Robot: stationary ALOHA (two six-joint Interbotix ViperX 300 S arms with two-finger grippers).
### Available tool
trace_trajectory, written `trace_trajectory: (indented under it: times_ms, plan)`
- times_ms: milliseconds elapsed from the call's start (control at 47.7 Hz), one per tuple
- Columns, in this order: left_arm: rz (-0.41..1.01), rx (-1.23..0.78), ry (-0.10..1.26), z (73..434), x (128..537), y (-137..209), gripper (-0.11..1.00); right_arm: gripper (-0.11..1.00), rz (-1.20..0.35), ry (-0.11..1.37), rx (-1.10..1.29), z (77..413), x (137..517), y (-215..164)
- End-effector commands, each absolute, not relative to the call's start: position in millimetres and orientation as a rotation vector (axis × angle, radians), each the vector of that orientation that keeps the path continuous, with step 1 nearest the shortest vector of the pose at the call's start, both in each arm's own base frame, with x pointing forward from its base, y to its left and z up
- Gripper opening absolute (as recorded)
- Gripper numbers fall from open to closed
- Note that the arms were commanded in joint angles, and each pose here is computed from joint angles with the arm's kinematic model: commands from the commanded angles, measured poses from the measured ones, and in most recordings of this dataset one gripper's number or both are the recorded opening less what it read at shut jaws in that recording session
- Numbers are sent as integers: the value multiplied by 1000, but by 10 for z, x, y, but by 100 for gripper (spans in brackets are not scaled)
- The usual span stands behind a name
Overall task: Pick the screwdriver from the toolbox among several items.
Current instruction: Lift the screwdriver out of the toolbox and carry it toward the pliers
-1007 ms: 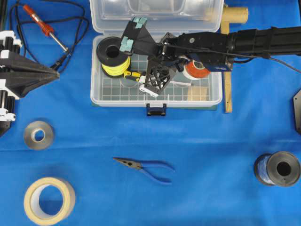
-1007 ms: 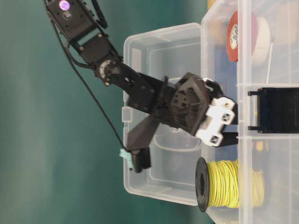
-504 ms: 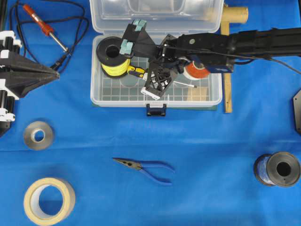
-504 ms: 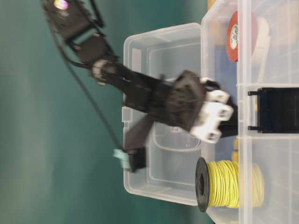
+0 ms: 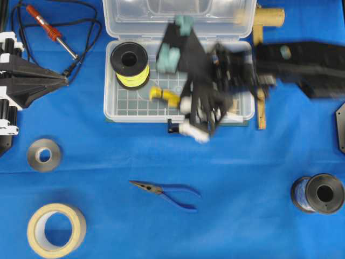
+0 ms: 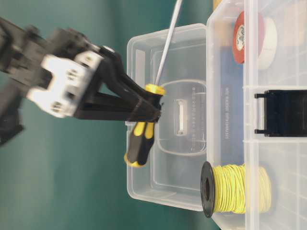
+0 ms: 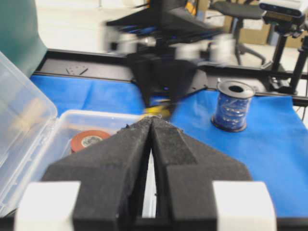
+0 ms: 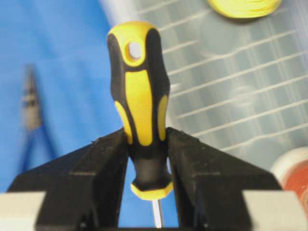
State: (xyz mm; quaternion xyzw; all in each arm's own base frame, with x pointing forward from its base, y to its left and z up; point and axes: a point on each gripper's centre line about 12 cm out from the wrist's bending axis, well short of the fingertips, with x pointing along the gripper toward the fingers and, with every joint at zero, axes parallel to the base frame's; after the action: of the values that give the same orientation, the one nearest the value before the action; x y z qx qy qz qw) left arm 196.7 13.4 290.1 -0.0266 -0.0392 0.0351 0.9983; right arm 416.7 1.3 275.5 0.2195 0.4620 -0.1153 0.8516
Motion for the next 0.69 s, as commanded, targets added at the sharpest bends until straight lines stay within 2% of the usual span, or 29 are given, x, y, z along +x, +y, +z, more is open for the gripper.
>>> trace_trajectory:
  times_ms: [0, 126, 231, 483, 671]
  plan:
    - [79, -52, -86, 2929, 1977, 153, 0, 26, -191, 934, 448, 2851, 4191, 296]
    - [86, -52, -87, 2925, 1972, 165, 0, 26, -173, 917, 460, 2652, 4346, 586]
    - [89, -54, -82, 2914, 1974, 172, 0, 26, -192, 943, 476, 2354, 4492, 739]
    - [89, -54, -81, 2908, 1973, 172, 0, 26, -259, 1046, 470, 1675, 4755, 831]
    - [89, -54, -70, 2882, 1971, 171, 0, 26, -244, 1036, 485, 1452, 4861, 882]
